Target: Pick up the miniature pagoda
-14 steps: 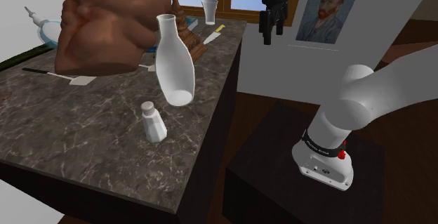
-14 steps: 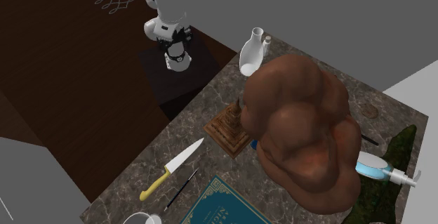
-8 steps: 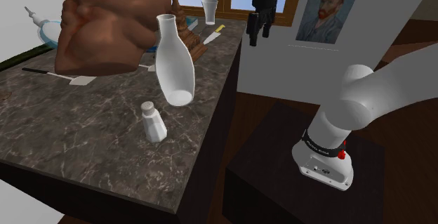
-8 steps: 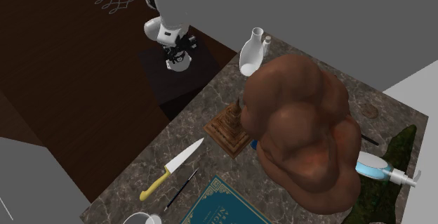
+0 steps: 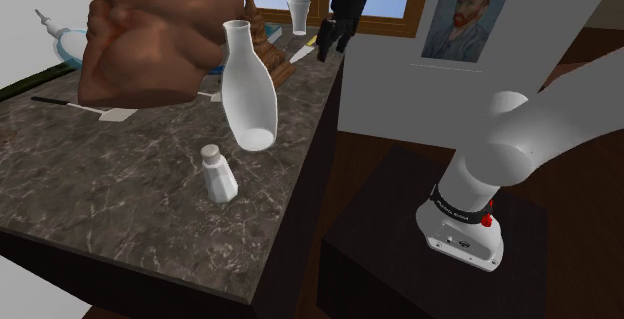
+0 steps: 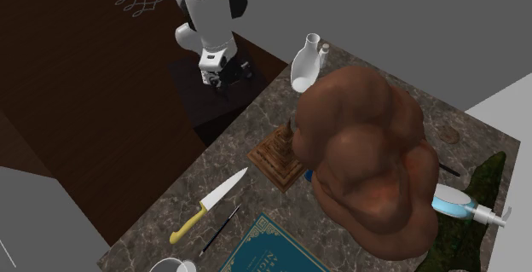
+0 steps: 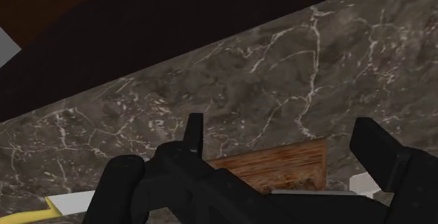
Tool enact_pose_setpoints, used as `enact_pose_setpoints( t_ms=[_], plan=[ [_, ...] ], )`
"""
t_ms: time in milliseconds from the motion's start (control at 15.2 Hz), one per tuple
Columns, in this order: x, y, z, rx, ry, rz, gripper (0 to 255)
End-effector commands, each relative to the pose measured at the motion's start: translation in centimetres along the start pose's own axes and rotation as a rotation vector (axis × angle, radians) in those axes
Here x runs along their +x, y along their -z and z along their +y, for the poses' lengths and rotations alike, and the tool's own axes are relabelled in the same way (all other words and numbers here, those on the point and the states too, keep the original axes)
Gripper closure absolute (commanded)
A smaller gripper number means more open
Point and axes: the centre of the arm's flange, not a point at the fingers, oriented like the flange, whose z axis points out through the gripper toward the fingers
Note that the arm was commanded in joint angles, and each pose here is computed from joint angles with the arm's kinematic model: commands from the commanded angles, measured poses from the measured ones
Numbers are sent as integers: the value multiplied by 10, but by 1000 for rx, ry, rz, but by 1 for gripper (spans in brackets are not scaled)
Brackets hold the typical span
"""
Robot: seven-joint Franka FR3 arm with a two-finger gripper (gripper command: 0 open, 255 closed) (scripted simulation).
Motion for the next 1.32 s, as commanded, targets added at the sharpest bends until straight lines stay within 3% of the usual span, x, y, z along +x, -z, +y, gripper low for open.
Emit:
enact_pose_setpoints(
  t_ms=[0, 594, 1188, 1254],
  plan=[
    [13, -3, -1, 19, 5, 83, 0],
    [80, -15, -5, 106, 27, 417, 0],
    [147, -3, -10, 193, 49, 752, 0],
    [148, -3, -10, 194, 50, 757, 0]
  ],
)
